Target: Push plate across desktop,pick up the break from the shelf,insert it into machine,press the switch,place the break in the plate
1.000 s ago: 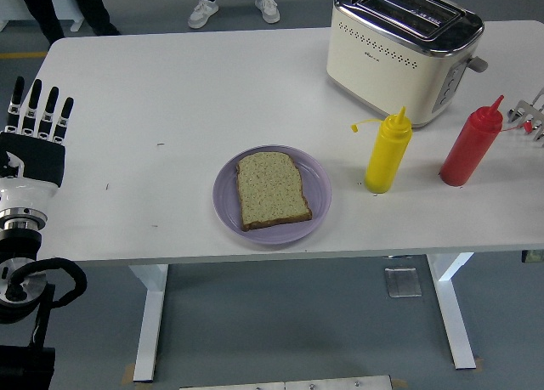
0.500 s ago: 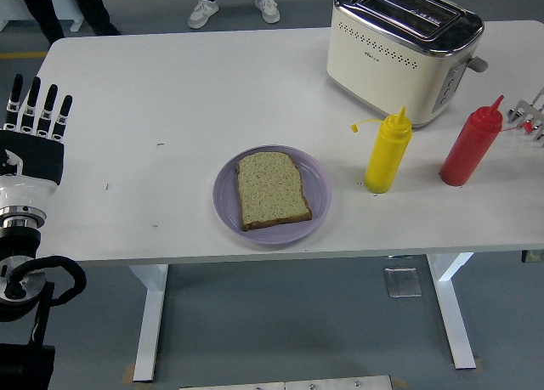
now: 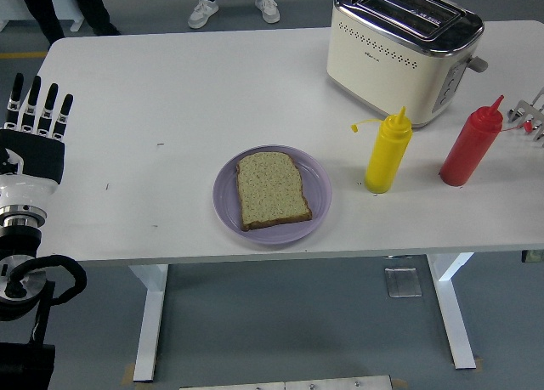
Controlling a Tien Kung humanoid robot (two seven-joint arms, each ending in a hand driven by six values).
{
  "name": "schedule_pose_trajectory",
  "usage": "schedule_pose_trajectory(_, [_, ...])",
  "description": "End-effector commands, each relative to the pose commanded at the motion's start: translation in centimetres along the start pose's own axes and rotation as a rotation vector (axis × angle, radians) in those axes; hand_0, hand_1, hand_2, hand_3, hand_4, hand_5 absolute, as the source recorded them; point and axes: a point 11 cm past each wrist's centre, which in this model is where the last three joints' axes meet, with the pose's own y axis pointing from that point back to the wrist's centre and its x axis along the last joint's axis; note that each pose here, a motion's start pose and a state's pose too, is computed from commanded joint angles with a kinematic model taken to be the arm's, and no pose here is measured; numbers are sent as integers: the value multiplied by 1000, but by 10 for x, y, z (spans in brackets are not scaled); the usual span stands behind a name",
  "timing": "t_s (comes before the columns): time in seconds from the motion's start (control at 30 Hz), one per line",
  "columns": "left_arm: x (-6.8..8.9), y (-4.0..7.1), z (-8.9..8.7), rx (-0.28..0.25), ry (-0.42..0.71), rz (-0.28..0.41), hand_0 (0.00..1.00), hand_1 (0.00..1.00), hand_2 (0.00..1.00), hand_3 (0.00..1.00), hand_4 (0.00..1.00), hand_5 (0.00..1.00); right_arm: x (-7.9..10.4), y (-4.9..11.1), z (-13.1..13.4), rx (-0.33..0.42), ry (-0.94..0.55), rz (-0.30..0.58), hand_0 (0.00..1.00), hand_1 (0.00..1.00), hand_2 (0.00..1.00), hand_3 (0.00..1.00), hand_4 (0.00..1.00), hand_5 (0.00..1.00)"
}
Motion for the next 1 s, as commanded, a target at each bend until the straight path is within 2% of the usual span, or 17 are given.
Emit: schedule_pose_trajectory(1.0, [1, 0, -1, 2, 0, 5, 792, 805, 831, 760, 620, 998, 2, 1, 0, -1, -5, 4, 771, 755, 743, 747, 446, 474])
